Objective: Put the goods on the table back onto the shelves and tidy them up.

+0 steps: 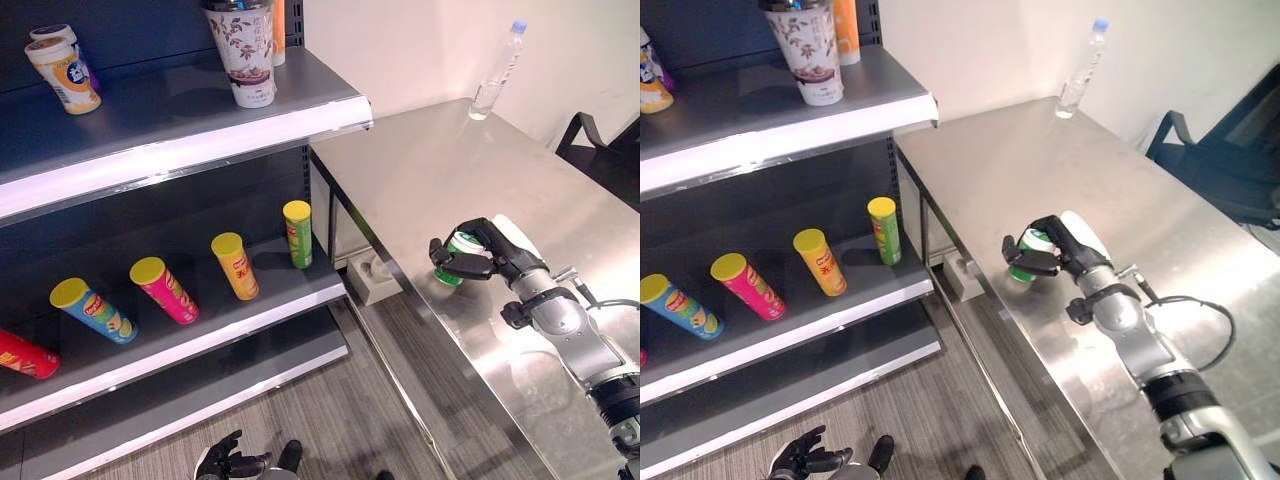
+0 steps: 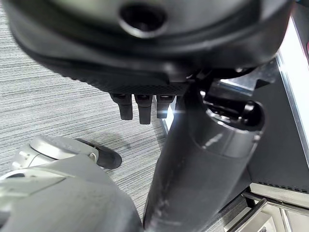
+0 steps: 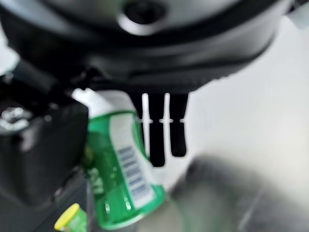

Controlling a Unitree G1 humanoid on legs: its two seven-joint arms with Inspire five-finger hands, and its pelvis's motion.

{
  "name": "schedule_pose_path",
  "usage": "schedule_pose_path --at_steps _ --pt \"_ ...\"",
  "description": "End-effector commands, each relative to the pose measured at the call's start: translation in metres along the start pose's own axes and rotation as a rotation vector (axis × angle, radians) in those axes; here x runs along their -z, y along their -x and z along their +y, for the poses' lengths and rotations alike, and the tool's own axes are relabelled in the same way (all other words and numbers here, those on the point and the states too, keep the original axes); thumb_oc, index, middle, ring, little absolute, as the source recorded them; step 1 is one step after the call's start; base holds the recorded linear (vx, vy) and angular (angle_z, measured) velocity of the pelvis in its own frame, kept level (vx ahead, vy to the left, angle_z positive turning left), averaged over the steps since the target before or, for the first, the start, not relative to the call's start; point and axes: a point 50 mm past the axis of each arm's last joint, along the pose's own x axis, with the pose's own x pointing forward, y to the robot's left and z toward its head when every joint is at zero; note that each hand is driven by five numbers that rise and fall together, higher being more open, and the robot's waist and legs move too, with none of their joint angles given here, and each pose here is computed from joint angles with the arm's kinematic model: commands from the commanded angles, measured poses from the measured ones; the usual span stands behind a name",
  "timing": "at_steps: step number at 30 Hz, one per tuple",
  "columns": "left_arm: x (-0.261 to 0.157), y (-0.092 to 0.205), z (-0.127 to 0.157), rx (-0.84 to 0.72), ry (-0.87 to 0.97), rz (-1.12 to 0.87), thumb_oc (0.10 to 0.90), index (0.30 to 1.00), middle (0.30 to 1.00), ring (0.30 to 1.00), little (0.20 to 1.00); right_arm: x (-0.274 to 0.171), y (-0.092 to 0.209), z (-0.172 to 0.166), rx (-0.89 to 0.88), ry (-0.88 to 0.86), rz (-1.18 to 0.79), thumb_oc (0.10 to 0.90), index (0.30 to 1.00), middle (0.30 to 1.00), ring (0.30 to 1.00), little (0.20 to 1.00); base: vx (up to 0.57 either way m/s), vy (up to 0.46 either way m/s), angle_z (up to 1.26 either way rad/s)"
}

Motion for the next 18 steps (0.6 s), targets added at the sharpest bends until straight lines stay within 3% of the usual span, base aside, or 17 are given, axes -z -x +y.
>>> schedule_pose_path --at_steps 1,4,7,18 --pt "-0.019 -0.006 0.017 -0.060 -0.049 -0.051 0.800 0.900 0.900 0.900 0.900 -0.068 -0.003 -0.060 0.295 -0.018 -0.333 0.400 0.300 0.300 0.300 0.300 0.00 0.000 0.00" --pt "-0.020 -0.006 0.019 -0.070 -0.048 -0.053 0.800 0.900 0.900 0.900 0.900 -0.080 0.007 -0.072 0.355 -0.008 -0.398 0.400 0.300 0.300 0.300 0.300 -0.01 -0.048 -0.05" --pt "-0.021 -0.006 0.022 -0.090 -0.039 -0.053 0.800 0.900 0.900 0.900 0.900 -0.119 0.027 -0.092 0.487 -0.018 -0.607 0.400 0.300 0.300 0.300 0.300 -0.03 -0.075 -0.17" --pt "-0.017 -0.005 0.021 -0.089 -0.028 -0.036 0.800 0.900 0.900 0.900 0.900 -0.180 0.043 -0.094 0.498 -0.082 -0.934 0.400 0.300 0.300 0.300 0.300 -0.06 -0.093 -0.14"
